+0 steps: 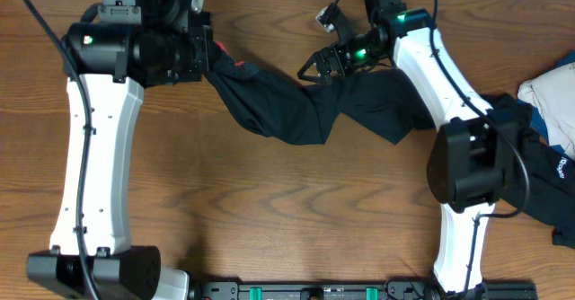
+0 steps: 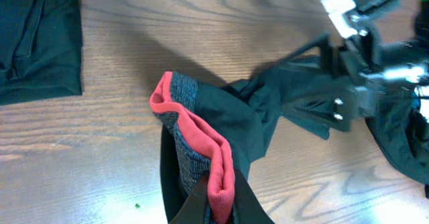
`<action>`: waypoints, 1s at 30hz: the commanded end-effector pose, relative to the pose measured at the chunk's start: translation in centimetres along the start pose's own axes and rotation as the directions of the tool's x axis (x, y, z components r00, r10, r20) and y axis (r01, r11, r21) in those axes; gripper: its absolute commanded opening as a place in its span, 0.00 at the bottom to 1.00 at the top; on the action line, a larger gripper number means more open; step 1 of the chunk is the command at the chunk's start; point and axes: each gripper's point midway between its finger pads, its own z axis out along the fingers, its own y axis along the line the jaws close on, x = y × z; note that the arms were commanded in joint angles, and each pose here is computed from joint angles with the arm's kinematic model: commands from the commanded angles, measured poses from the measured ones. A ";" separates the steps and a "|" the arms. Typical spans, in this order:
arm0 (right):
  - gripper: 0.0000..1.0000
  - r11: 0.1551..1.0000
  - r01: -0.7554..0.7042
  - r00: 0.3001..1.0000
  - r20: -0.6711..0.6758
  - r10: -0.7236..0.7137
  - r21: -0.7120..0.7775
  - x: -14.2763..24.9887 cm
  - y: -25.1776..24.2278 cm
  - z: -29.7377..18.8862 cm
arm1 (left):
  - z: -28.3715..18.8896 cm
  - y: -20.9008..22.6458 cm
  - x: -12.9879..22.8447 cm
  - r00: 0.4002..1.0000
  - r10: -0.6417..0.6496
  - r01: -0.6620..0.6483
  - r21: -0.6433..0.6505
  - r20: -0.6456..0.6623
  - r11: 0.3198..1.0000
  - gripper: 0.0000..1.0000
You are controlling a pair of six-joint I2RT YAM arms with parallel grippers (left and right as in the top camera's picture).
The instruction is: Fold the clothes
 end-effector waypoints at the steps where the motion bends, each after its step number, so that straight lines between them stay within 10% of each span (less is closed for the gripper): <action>1: 0.99 0.988 0.036 0.999 0.013 -0.034 -0.152 0.3 1.7 2.1 | -2.9 -1.7 0.0 0.997 0.049 -0.051 0.034 0.060 0.998 0.06; 30: 0.99 0.928 -0.058 0.998 -0.032 0.050 -0.367 1.6 4.4 7.0 | -4.7 -2.3 1.5 0.997 0.062 -0.063 0.031 0.045 0.998 0.06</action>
